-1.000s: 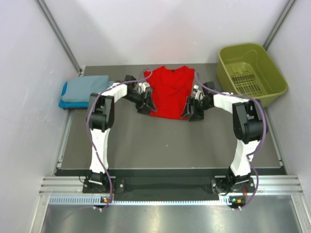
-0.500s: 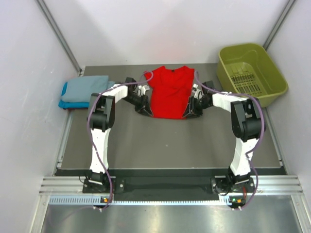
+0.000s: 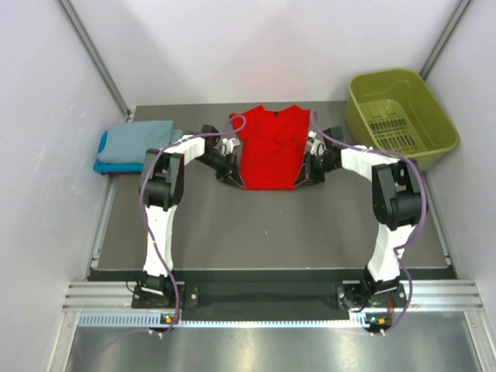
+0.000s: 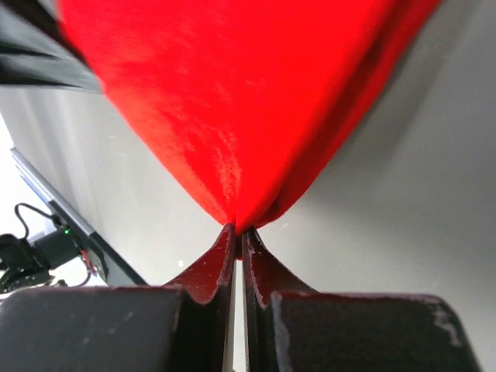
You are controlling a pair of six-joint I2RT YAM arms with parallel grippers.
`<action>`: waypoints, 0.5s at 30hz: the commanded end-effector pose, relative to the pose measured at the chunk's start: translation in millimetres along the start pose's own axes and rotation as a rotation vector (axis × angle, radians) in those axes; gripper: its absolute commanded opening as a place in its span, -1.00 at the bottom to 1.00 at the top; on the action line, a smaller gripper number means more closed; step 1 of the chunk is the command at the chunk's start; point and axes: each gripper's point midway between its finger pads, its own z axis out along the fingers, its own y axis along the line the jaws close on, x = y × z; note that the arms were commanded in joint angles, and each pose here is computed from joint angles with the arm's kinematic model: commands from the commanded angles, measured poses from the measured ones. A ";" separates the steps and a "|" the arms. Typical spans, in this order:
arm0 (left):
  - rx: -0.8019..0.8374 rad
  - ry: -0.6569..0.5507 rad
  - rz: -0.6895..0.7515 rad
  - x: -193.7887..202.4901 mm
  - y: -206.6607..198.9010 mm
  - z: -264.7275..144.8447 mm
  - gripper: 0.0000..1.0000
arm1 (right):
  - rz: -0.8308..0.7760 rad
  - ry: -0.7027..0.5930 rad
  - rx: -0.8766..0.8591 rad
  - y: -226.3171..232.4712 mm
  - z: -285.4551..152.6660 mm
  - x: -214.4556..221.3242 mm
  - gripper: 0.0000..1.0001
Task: Fold and stack the t-shirts
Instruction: Fold the tshirt
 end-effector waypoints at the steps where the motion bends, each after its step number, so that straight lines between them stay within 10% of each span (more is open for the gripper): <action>1: -0.133 0.037 0.105 17.6 6.1 1.0 -1.00 | -0.091 -0.103 -0.033 25.6 -37.7 -18.1 -1.00; 15: -0.228 -0.004 0.345 62.8 -63.1 -37.9 -1.00 | -0.111 -0.132 -0.064 43.8 -84.6 38.9 -1.00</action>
